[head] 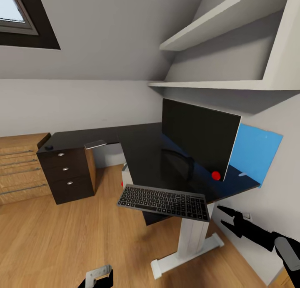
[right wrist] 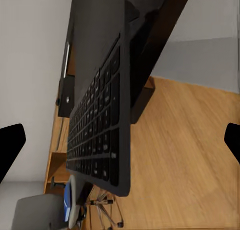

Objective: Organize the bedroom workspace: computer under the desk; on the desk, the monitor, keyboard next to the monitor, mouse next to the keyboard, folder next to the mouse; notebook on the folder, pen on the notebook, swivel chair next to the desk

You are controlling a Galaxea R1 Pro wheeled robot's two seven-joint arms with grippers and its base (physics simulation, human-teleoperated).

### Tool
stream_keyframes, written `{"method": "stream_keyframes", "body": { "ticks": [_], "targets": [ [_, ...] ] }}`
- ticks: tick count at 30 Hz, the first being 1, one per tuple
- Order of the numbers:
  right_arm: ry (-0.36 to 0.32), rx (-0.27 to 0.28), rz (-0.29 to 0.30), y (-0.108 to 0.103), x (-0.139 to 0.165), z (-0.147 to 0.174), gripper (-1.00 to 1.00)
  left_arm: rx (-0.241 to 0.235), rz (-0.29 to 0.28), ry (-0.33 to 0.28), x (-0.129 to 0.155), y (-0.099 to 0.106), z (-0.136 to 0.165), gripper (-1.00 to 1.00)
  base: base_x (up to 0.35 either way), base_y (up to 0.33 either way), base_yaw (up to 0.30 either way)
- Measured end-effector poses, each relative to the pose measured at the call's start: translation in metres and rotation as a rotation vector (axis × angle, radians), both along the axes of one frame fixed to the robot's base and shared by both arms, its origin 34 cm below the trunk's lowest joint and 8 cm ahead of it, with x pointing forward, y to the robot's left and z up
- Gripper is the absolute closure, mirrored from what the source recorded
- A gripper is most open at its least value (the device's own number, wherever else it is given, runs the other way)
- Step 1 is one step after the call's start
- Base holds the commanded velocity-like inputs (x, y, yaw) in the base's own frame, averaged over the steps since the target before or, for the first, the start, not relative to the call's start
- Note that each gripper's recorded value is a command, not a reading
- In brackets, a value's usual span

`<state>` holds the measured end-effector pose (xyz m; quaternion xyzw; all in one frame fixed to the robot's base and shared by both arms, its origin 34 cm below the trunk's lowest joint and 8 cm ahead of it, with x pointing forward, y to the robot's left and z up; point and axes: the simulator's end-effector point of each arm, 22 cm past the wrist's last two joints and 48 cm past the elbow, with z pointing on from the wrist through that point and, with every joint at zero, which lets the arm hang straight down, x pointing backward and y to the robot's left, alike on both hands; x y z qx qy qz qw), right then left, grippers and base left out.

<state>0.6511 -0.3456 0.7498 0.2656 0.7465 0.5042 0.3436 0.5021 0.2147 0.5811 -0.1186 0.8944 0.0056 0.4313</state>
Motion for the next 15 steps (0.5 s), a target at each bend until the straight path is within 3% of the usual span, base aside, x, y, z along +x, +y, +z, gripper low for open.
{"method": "stream_keyframes", "body": {
  "ticks": [7, 15],
  "targets": [
    [0.01, 0.004, -0.003, 0.0, -0.003, -0.018, -1.0, 0.001, 0.0, 0.003, -0.002, 0.0, -0.015, -1.0, 0.0, 0.0, 0.0],
    [0.01, 0.005, -0.002, 0.001, -0.003, -0.018, -1.0, 0.015, 0.006, 0.03, -0.009, 0.007, -0.025, -1.0, 0.003, 0.0, 0.0]
  ]
}}
